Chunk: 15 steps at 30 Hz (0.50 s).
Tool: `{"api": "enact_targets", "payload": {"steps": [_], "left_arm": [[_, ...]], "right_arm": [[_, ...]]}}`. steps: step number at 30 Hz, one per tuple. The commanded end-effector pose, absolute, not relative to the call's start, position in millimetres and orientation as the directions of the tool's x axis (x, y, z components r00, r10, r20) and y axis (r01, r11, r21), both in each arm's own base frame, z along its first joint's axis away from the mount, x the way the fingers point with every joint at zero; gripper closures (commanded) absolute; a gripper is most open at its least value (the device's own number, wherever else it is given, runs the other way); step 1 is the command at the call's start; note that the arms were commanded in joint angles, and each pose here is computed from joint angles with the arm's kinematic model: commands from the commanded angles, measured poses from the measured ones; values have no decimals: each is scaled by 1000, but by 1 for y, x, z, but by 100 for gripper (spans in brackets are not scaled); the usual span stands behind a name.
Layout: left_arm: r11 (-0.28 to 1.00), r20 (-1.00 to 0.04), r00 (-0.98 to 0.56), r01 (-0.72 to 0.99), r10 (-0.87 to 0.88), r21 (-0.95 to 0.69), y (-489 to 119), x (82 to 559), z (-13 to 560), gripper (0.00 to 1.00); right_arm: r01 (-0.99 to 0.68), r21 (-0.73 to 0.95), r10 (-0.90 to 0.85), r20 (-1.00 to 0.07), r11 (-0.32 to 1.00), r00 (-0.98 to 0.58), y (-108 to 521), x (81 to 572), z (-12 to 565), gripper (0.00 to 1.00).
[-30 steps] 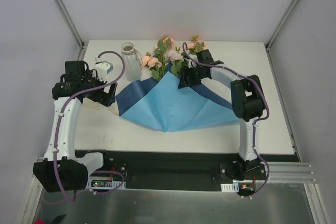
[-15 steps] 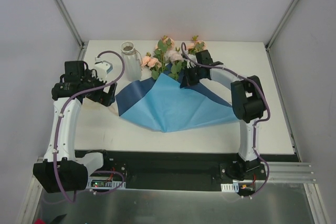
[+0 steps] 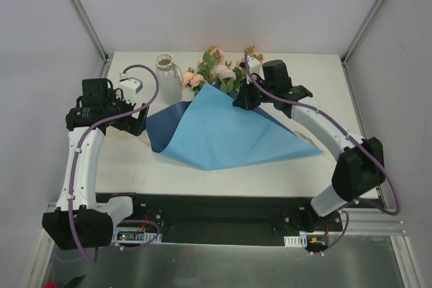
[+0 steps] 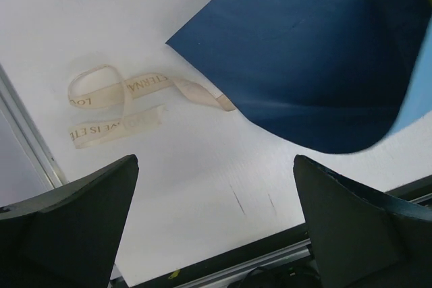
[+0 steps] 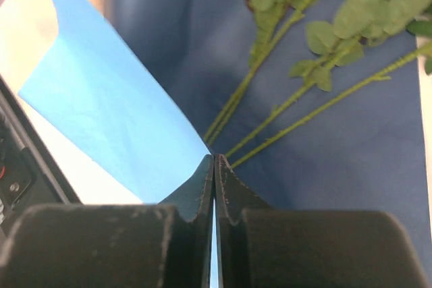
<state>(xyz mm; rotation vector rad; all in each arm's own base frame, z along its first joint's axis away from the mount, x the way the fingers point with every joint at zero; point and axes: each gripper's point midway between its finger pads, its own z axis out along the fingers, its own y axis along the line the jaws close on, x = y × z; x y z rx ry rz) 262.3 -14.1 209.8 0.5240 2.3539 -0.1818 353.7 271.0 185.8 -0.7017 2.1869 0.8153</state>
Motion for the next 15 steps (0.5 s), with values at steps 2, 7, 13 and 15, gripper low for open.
{"api": "enact_targets", "payload": {"steps": [2,7,13,15], "left_arm": [[939,-696,-656,334,293,81,1,277,222,1],[954,-686,-673,275,277,116,13,284,219,1],[958,-690,-672,266,267,112,13,289,222,1],[958,-690,-672,263,269,118,14,290,222,1]], "right_arm": [[-758,182,-317,-829,626,-461,281,299,223,99],[-810,136,-366,-841,571,-400,288,230,224,99],[-851,111,-422,-831,513,-363,285,153,213,99],[-848,92,-444,-820,522,-362,280,141,205,99]]}}
